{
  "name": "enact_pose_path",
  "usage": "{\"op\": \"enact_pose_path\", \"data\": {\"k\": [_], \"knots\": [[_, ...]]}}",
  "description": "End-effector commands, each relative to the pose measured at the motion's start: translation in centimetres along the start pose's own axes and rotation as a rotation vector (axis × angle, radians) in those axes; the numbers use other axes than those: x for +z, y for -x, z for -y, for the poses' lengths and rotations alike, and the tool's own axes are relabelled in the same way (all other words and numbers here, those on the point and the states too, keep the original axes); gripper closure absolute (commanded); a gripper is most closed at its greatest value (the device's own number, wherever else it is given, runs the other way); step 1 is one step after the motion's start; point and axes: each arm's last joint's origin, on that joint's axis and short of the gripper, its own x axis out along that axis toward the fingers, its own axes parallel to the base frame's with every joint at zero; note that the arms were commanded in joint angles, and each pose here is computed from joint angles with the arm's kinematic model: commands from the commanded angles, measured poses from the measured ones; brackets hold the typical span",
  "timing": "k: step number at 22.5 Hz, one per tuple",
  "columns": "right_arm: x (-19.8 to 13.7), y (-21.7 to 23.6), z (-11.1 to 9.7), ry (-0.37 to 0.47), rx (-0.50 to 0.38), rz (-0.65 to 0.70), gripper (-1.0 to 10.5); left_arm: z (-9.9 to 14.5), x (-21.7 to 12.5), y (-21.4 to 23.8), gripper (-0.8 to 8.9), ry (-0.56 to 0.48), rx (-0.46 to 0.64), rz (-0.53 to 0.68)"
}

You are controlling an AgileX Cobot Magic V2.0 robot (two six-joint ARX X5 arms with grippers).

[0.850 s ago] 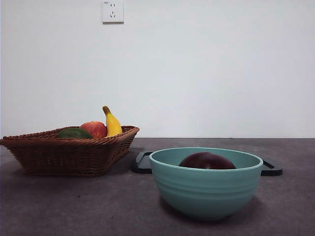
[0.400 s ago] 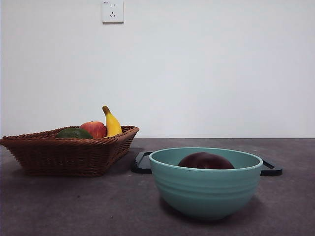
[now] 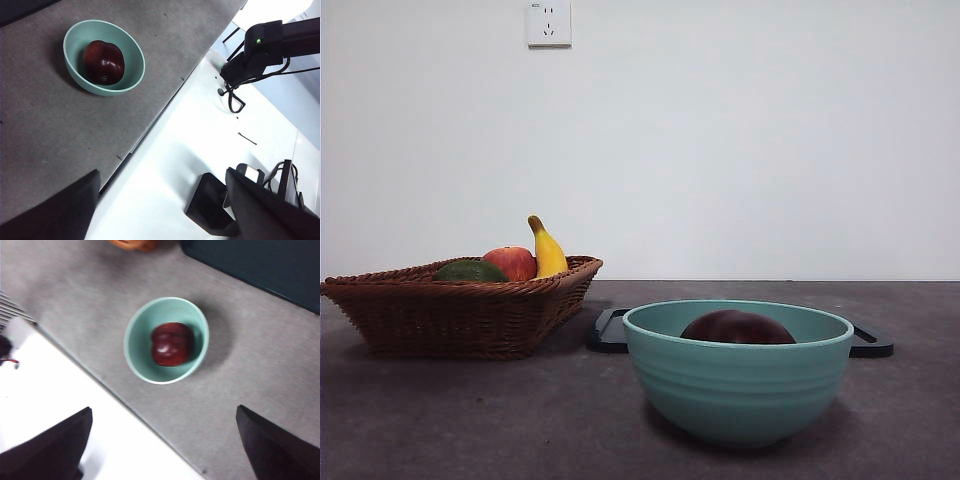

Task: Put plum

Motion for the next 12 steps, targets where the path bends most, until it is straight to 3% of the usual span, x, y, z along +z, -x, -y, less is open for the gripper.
{"op": "enact_pose_path", "data": {"k": [1, 12], "knots": [[1.4, -0.9, 0.3, 0.019, -0.014, -0.011, 5.3, 0.1, 0.3, 0.1, 4.11, -0.029, -0.007, 0.012], [4.7, -7.8, 1.3, 0.067, -0.066, -0.164, 6.0, 0.1, 0.3, 0.1, 4.11, -0.03, -0.007, 0.012]]}}
